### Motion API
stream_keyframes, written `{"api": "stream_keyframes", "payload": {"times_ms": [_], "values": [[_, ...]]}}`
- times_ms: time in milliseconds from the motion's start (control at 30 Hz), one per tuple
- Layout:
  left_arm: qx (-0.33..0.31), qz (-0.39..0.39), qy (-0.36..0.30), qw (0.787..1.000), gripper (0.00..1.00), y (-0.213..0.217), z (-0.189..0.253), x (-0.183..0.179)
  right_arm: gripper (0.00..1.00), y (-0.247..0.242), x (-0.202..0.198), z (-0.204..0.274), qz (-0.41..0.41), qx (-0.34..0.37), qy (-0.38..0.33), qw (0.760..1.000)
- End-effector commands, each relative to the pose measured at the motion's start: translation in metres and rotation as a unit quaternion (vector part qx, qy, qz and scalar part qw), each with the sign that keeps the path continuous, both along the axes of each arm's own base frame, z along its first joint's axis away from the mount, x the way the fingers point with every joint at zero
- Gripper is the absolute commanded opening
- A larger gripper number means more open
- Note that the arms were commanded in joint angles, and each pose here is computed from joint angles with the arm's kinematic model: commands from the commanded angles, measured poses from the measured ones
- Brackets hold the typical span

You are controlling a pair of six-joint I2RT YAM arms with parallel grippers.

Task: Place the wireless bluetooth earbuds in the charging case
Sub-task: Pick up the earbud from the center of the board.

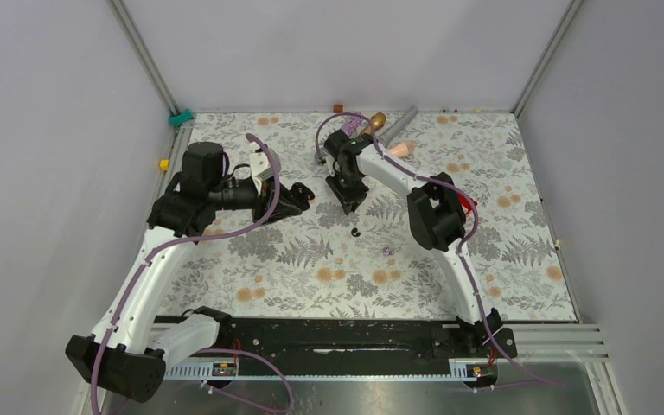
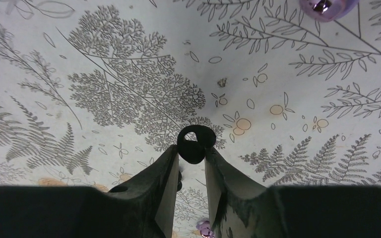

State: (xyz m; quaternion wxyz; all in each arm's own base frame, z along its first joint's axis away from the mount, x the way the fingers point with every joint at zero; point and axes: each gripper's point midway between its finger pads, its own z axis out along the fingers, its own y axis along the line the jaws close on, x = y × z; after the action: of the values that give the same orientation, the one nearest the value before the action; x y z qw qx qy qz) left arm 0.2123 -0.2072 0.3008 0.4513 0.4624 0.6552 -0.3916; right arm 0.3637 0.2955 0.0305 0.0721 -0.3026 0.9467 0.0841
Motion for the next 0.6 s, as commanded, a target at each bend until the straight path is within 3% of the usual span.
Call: {"api": "stream_keyframes", "payload": {"times_ms": [0, 367, 567], "values": [[-0.01, 0.002, -0.039, 0.999, 0.0, 0.001, 0.013, 0.003, 0.34, -0.007, -0.003, 0.008, 0.02, -0.034, -0.011, 0.999], [-0.013, 0.003, -0.039, 0.999, 0.0, 0.003, 0.014, 0.003, 0.48, -0.017, 0.004, 0.018, 0.024, -0.061, -0.039, 0.997], [-0.014, 0.005, -0.039, 0.999, 0.0, 0.004, 0.013, 0.003, 0.48, 0.003, -0.012, 0.043, 0.011, 0.003, -0.027, 1.0]]}}
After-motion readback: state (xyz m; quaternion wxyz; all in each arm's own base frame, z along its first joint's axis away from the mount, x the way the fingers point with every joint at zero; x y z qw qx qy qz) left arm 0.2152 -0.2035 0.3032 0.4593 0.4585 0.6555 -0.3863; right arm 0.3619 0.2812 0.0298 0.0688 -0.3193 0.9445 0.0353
